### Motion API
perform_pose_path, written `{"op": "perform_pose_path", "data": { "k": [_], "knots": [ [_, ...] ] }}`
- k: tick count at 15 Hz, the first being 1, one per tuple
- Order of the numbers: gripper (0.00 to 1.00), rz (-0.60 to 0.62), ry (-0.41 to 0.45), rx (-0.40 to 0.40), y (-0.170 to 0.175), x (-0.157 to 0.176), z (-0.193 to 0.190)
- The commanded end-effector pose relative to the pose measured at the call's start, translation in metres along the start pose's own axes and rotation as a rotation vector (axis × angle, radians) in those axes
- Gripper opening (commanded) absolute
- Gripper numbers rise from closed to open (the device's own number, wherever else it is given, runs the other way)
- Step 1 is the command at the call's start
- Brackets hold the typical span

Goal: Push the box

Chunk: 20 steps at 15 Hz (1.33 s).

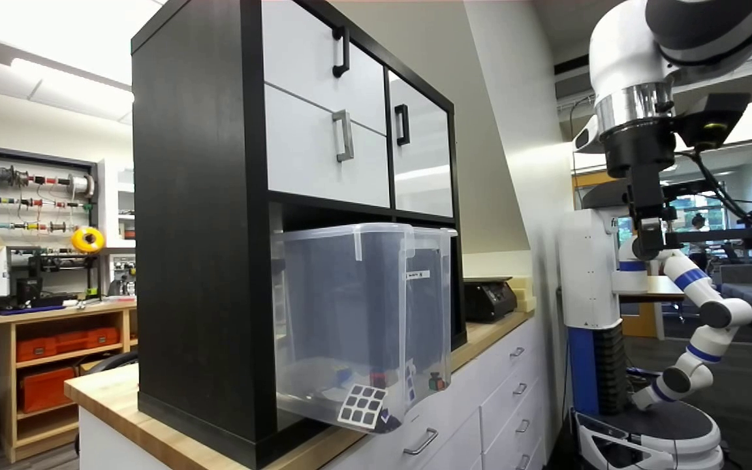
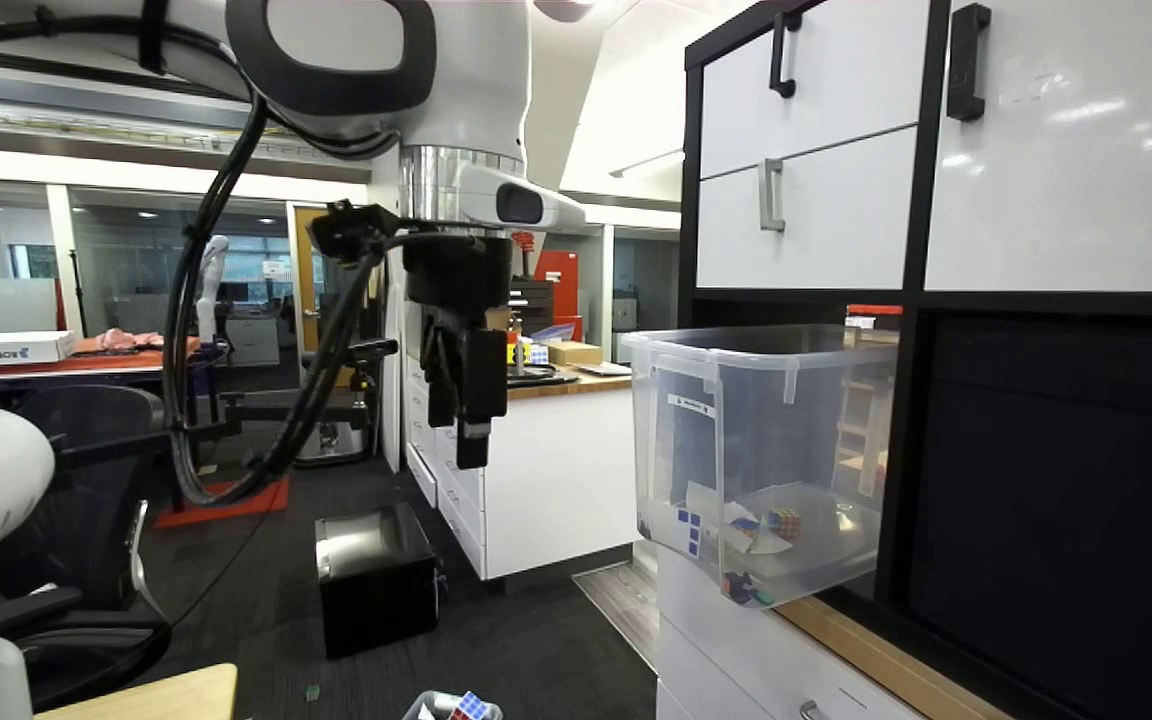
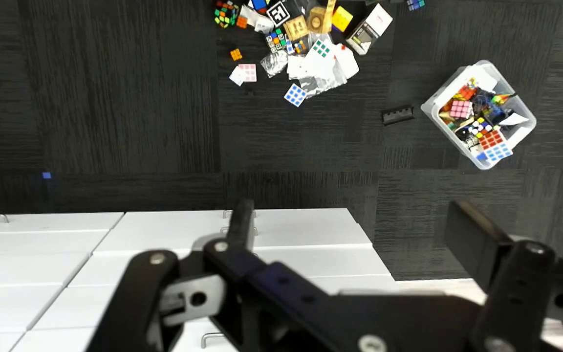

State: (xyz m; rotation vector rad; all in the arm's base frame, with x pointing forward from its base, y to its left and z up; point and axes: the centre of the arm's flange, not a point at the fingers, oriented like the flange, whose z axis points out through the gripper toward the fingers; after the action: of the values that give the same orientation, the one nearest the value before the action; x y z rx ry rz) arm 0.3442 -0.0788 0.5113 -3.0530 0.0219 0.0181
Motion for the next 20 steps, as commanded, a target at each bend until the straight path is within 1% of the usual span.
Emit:
{"op": "perform_pose_path", "data": {
  "k": [1,8,12,13,15,20],
  "knots": [
    [1.0,-0.016,0.063,0.0,-0.017,0.023,0.008],
    [1.0,-0.053,0.161,-0.012,-0.044,0.06,0.013],
    [1.0,-0.086,0.194,-0.031,-0.058,0.072,0.019],
    [1.0,-0.098,0.171,-0.03,-0.05,0.062,0.02],
    [1.0,-0.107,0.176,-0.034,-0.055,0.066,0.022],
    [1.0,-0.107,0.178,-0.034,-0.056,0.067,0.021]
  ]
}}
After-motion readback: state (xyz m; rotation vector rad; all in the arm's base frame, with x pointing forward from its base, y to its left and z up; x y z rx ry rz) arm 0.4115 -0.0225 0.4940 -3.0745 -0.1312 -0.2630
